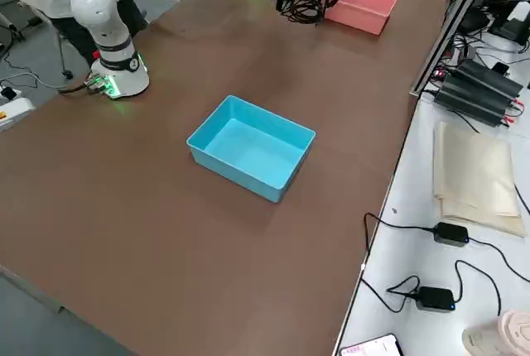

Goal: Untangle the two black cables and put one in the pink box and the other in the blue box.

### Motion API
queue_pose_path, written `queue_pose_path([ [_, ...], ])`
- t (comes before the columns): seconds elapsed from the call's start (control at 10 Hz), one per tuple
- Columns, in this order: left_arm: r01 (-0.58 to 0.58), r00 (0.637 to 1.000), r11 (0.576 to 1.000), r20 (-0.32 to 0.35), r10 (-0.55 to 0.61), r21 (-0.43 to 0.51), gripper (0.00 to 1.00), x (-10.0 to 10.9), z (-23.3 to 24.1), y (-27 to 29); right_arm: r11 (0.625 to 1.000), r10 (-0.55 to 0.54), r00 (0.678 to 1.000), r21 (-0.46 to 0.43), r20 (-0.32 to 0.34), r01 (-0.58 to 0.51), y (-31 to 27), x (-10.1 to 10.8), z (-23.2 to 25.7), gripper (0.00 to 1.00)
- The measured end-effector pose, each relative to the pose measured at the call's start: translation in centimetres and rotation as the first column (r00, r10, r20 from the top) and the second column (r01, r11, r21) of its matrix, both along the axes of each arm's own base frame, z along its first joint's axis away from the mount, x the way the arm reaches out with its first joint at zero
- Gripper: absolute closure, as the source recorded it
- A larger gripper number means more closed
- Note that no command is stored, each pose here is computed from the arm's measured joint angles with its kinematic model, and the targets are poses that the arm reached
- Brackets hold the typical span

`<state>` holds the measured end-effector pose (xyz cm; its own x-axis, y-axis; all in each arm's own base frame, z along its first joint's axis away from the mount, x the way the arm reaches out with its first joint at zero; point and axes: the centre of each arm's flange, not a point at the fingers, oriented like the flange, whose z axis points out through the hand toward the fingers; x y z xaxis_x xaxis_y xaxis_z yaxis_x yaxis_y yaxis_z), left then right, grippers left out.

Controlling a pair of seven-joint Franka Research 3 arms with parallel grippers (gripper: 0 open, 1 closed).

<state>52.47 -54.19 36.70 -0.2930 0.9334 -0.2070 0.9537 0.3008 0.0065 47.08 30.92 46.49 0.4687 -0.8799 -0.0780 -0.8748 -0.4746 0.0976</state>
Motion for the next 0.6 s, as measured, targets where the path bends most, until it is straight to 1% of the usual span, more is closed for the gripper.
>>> queue_pose_path([
  [0.2, 0.012, 1.0, 1.0, -0.016, -0.012, 0.016, 0.85, 0.1, -1.7, 0.1, 1.0, 0.011, 1.0, -0.001, -0.02, -0.011, -2.8, 1.7, 2.6, 0.94],
  [0.4, 0.036, 0.999, 0.998, -0.035, -0.035, 0.042, 0.85, 0.5, -3.5, 0.8, 1.0, 0.011, 0.999, 0.005, -0.041, -0.011, -7.4, 3.9, 5.4, 0.94],
  [0.6, 0.102, 0.993, 0.991, -0.062, -0.097, 0.085, 0.85, 2.5, -4.2, 3.7, 1.0, -0.002, 0.999, 0.017, -0.048, 0.003, -12.8, 5.8, 8.1, 0.94],
])
